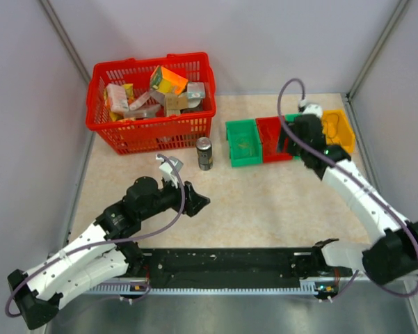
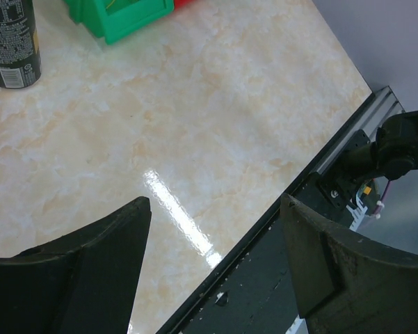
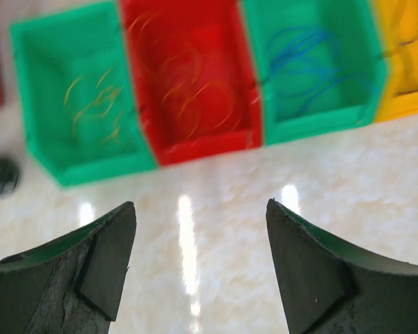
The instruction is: Untangle the cables
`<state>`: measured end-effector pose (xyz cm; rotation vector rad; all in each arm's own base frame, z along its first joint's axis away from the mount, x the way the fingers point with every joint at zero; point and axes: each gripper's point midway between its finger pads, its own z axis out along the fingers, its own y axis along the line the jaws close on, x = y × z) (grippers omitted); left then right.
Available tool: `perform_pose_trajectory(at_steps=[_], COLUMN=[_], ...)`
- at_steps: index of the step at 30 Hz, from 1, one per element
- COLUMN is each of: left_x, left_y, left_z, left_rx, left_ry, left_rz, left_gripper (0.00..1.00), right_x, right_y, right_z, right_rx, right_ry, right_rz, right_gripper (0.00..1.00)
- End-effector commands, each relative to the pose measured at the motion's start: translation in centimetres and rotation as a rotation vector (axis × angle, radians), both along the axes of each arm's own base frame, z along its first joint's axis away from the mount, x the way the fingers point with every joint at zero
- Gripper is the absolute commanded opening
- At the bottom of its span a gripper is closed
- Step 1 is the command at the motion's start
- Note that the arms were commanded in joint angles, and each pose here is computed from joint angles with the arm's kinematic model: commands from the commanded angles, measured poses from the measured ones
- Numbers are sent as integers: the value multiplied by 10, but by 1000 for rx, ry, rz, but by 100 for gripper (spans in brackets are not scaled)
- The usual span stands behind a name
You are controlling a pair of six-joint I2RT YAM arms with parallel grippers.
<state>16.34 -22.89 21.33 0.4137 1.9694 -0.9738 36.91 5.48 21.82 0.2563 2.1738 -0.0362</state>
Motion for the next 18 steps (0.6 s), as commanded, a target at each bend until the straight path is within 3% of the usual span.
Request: perform_pose_trajectory(at_steps=[1, 8, 9, 13, 18], left_x=[15, 36, 37, 27, 13], left_y=[-14, -26, -27, -24, -5], left_z=[33, 71, 80, 119, 160], left_rx=[-121, -247, -273, -440, -598], left_ry=[-47, -104, -123, -233, -384], left_rz=[30, 91, 85, 57, 55], left_gripper=[79, 80, 81, 82, 91], right_x=[-54, -118, -125, -150, -189], right_y=[51, 64, 61, 44, 9], right_z=[-29, -35, -28, 16, 78], right_rx=[51, 223, 241, 299, 405], right_ry=[-49, -144, -179, -375, -684], right_rz=[146, 301, 305, 311, 252], right_gripper=[75, 76, 82, 99, 99])
